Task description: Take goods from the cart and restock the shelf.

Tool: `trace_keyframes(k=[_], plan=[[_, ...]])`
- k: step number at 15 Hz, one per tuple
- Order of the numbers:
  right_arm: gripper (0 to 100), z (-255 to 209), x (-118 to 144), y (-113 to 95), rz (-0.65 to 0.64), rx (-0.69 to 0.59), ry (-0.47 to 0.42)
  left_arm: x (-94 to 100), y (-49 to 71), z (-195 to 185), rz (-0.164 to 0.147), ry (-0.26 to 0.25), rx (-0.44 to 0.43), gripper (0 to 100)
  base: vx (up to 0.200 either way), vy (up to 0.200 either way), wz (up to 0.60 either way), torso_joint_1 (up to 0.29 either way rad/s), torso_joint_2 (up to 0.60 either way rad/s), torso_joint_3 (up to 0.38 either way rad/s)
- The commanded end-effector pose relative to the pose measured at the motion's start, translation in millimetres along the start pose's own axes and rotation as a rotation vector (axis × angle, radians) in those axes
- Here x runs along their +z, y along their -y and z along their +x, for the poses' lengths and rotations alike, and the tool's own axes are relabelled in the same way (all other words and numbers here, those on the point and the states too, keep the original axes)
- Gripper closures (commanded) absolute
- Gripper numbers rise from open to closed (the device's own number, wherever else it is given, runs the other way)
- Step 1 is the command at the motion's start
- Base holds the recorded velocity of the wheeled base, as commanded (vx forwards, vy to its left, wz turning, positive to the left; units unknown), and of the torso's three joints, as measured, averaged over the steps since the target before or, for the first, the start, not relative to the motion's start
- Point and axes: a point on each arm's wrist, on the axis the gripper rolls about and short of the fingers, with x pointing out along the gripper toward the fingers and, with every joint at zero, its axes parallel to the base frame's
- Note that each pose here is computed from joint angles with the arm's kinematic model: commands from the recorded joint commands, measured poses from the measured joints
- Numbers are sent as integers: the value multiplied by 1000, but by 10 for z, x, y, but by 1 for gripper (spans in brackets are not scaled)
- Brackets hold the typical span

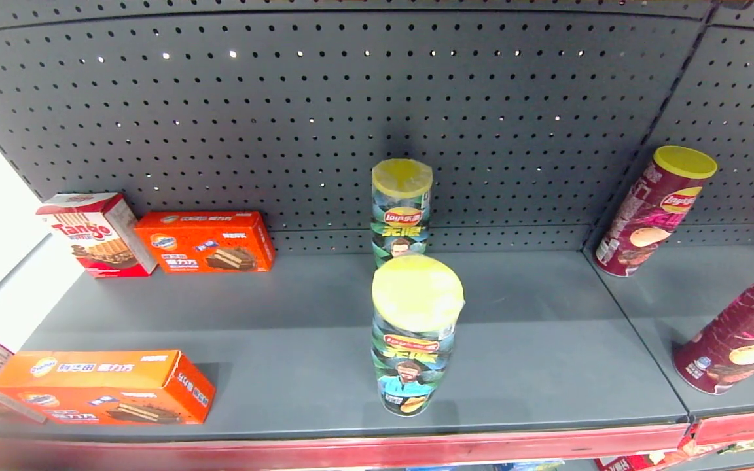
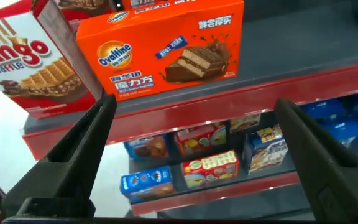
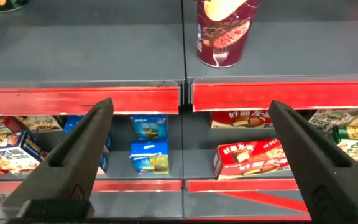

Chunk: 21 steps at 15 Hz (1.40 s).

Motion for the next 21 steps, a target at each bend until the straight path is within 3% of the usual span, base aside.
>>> trace_keyframes(k=[1,3,4,5,6,7,11,13,14,15,16,17,19,20,21], plan=[[0,2,0,0,0,1,-3,0,-7,-1,-39,0,33,0,0,0,0,0,0,0],[0,1,4,0,0,1,-1,-6,-39,-5,-57,-17,173,0,0,0,0,0,0,0],[0,2,0,0,0,1,-3,-10,-42,-2,-57,-14,191,0,0,0,0,0,0,0],[0,1,4,0,0,1,-1,-2,-36,1,-66,-1,164,0,0,0,0,0,0,0],[0,2,0,0,0,1,-3,0,-24,2,-112,7,111,0,0,0,0,0,0,0],[0,2,0,0,0,1,-3,-2,-19,2,-126,5,92,0,0,0,0,0,0,0],[0,2,0,0,0,1,-3,1,-12,3,-97,11,53,0,0,0,0,0,0,0],[0,2,0,0,0,1,-3,2,-12,3,-97,12,50,0,0,0,0,0,0,0],[0,1,4,0,0,1,-1,6,7,0,-85,13,-35,0,0,0,0,0,0,0],[0,2,0,0,0,1,-3,15,42,0,-87,21,-207,0,0,0,0,0,0,0],[0,1,4,0,0,1,-1,24,49,22,-94,-3,-271,0,0,0,0,0,0,0],[0,1,4,0,0,1,-1,24,49,22,-94,-3,-271,0,0,0,0,0,0,0],[0,2,0,0,0,1,-3,12,8,44,-91,-32,-31,0,0,0,0,0,0,0],[0,2,0,0,0,1,-3,12,-2,42,-91,-33,13,0,0,0,0,0,0,0],[0,1,4,0,0,1,-1,-23,-12,44,-72,-41,75,0,0,0,0,0,0,0]])
